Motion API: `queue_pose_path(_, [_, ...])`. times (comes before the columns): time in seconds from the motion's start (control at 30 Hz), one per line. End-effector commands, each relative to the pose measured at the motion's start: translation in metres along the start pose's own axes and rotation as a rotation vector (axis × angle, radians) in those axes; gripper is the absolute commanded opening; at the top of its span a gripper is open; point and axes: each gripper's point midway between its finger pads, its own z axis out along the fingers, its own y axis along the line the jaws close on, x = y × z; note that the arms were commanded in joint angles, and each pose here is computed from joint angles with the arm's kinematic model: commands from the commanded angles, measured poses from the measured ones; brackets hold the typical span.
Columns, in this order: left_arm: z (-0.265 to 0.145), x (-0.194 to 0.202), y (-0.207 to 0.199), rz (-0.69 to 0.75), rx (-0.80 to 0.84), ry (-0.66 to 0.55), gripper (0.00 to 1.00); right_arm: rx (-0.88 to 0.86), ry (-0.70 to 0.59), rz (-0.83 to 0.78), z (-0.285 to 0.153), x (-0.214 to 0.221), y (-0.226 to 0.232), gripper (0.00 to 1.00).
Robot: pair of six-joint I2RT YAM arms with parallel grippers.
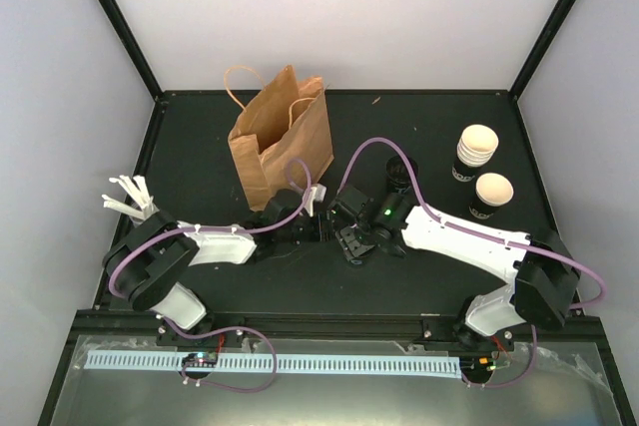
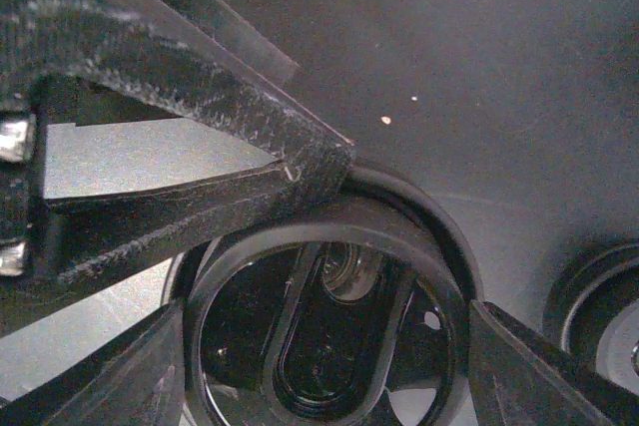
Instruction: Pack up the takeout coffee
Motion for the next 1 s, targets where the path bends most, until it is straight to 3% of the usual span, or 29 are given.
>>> queue_pose_path(0.0, [0.002, 0.076, 0.061, -0.078, -0.201, 0.217, 0.49, 0.015, 0.34, -0.073, 0.042, 0.083, 0.003, 0.56])
queue_pose_path(0.53, [0.003, 0.091, 0.077, -0.103, -0.237, 0.231, 0.49, 0.04, 0.345, -0.076, 0.047, 0.081, 0.002, 0.56])
queue_pose_path(0.97, [-0.014, 0.037, 0.014, 0.034, -0.184, 0.136, 0.5, 0.032, 0.257, -0.033, 0.036, 0.068, 0.0, 0.56])
